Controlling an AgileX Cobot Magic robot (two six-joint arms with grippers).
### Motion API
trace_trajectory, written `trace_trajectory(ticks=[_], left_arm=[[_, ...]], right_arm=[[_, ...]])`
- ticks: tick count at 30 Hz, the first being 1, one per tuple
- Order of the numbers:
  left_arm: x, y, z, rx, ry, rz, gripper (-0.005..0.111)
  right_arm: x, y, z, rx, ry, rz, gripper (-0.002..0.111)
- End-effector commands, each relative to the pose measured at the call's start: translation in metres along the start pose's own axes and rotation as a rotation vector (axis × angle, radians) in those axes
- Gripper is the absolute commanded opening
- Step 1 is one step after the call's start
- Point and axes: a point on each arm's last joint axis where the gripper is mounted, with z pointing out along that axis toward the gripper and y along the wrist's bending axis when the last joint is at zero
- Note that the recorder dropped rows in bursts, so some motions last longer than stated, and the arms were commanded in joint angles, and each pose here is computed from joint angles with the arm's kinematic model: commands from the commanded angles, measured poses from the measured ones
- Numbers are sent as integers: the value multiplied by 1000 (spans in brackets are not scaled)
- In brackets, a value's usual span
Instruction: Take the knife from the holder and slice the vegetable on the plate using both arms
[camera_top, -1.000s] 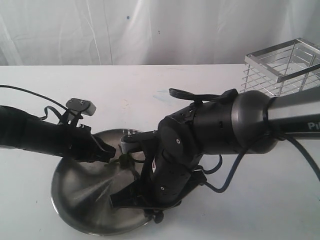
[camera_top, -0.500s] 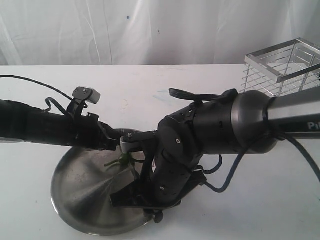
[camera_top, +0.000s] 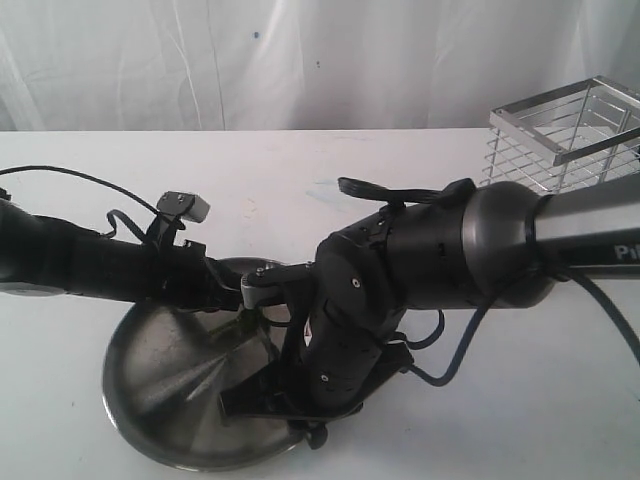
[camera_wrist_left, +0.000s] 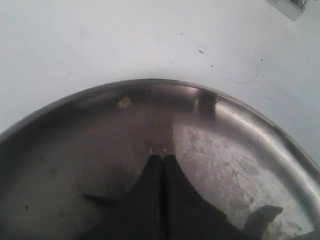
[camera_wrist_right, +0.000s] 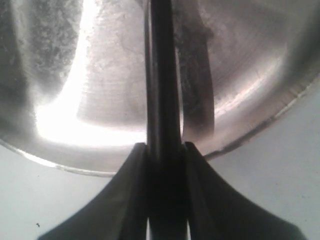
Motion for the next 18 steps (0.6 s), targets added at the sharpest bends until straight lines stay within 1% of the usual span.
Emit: trace_trajectory(ticks=[1,3,6,10,13,18], left_arm=[[30,11,8,-62,125,-79,0],[34,12,7,-86,144,-90,0],[40,11,6,-86,160,-114,0],[45,10,5,-79,171,-144,0],[47,9,5,-77,182,-156,0],[45,4,5,-17,171,-167,0]], right_arm=[[-1,-2,-1,11,4,-4,0],[1,-7,-1,62,19,-58,0],[1,-12,-2,123,27,-40,0],[0,-13,-3,126,13,-41,0],[3,-14,-3,141,44,-39,0],[9,-17,-4,171,115,-61,0]])
